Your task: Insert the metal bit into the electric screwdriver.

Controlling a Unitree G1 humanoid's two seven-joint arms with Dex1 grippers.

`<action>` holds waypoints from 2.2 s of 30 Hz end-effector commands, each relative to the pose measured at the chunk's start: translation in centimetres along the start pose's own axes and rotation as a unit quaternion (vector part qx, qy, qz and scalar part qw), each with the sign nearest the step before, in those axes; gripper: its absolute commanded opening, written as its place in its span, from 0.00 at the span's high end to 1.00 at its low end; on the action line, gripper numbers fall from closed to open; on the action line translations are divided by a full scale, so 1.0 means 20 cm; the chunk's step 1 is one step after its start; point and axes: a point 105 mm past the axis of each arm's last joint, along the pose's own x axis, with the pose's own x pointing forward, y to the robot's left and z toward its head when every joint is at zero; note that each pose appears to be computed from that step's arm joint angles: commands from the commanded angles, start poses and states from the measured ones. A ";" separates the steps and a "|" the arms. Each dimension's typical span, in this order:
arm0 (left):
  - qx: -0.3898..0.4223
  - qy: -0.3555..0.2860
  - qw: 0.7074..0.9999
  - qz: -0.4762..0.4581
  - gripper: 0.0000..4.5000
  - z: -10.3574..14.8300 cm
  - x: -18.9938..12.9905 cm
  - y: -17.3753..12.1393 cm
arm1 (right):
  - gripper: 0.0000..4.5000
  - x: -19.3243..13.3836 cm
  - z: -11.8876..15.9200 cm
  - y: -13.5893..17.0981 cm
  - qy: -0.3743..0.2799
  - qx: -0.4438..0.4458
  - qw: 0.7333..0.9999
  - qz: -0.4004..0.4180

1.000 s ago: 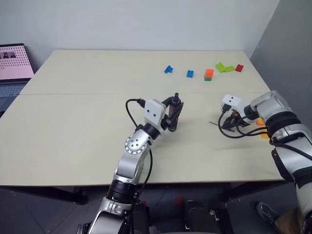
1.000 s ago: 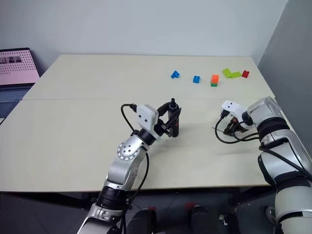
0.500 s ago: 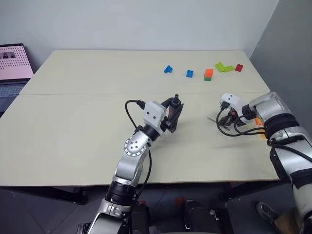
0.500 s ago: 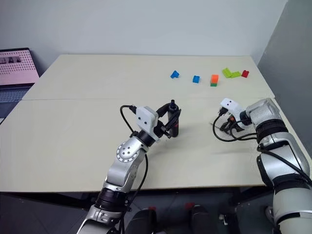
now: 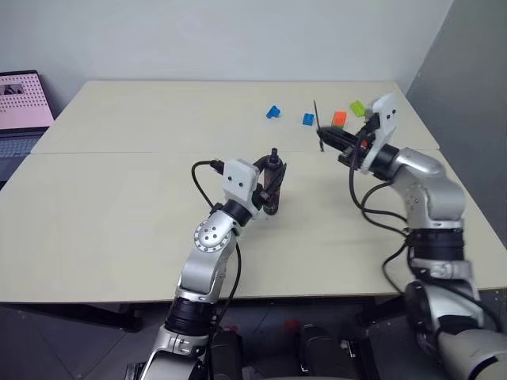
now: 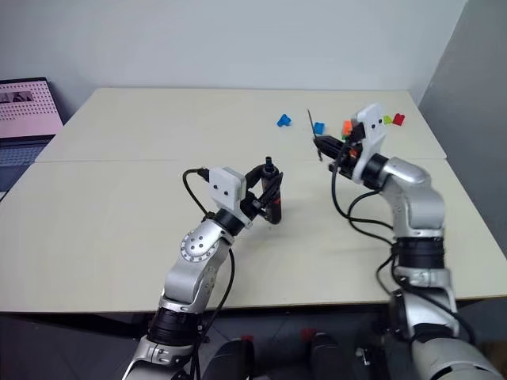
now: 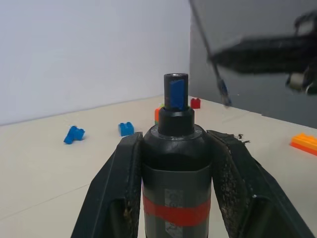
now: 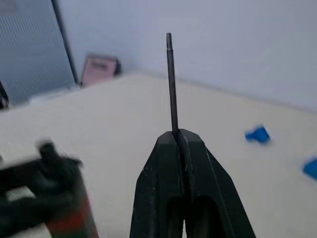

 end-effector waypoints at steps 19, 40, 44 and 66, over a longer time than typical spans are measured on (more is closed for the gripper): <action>0.026 -0.002 0.999 0.041 0.64 0.00 0.00 0.02 | 1.00 0.07 0.17 0.30 -0.141 -0.015 0.989 -0.037; 0.050 -0.046 0.991 0.119 0.64 0.07 0.01 0.07 | 1.00 0.14 0.15 0.44 -0.161 -0.024 0.986 -0.044; 0.054 -0.035 0.991 0.121 0.64 0.03 0.01 0.07 | 1.00 0.15 0.15 0.44 -0.163 -0.019 0.985 -0.047; 0.058 -0.031 0.990 0.125 0.64 0.00 0.00 0.07 | 1.00 0.20 0.10 0.47 -0.164 -0.003 0.985 -0.061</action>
